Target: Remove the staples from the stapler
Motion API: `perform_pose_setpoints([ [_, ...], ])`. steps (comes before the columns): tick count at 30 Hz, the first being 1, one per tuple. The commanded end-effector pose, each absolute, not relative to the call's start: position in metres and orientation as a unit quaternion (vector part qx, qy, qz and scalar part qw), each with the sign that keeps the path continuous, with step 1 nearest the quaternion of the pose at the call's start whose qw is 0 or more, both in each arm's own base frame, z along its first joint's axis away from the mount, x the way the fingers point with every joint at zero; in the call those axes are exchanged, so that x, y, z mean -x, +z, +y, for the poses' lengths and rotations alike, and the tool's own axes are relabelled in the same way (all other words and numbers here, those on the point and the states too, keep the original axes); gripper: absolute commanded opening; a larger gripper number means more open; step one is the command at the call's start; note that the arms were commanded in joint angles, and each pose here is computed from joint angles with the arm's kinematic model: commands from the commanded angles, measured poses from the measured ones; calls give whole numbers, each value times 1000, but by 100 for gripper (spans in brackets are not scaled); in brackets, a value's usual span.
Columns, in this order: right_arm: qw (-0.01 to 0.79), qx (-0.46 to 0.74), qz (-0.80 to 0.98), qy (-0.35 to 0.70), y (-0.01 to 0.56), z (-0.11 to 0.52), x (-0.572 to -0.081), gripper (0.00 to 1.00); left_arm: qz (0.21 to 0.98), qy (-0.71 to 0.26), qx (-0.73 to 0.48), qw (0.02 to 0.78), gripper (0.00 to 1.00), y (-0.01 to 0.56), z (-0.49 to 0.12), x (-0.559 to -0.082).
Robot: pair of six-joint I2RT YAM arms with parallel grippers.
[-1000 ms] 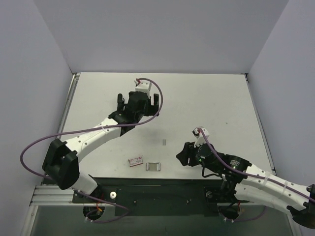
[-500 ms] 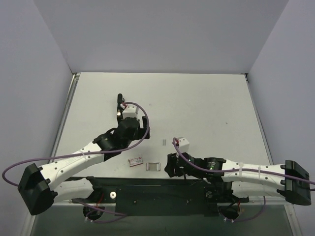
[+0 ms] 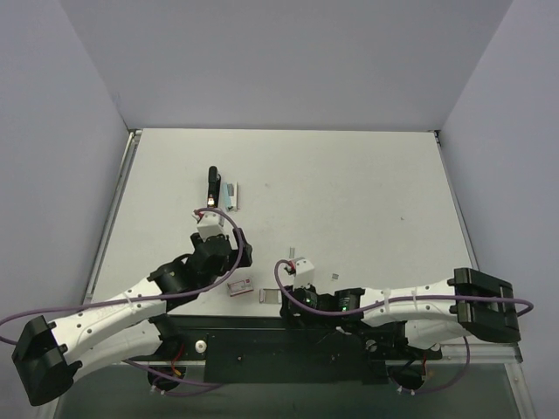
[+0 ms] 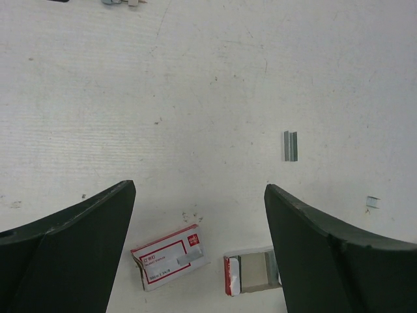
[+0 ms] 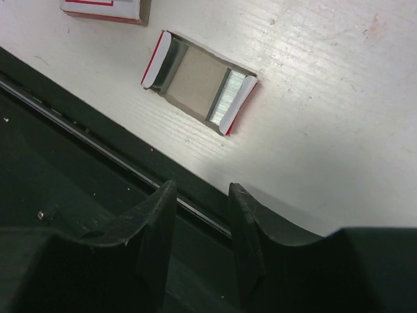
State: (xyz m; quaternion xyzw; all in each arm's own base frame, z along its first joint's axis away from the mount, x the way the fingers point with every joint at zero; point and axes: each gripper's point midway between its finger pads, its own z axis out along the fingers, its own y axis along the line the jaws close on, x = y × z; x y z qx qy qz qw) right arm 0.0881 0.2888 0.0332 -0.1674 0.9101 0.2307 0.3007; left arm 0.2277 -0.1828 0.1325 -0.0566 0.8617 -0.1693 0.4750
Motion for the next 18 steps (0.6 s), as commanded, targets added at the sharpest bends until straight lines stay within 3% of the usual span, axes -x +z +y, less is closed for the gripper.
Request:
perform_pose_setpoints([
  [1, 328, 135, 900, 252, 47, 311, -98, 31, 849, -187, 78, 488, 92, 141, -181, -228],
  [18, 310, 125, 913, 233, 28, 339, -101, 16, 840, -187, 85, 502, 91, 148, -160, -217],
])
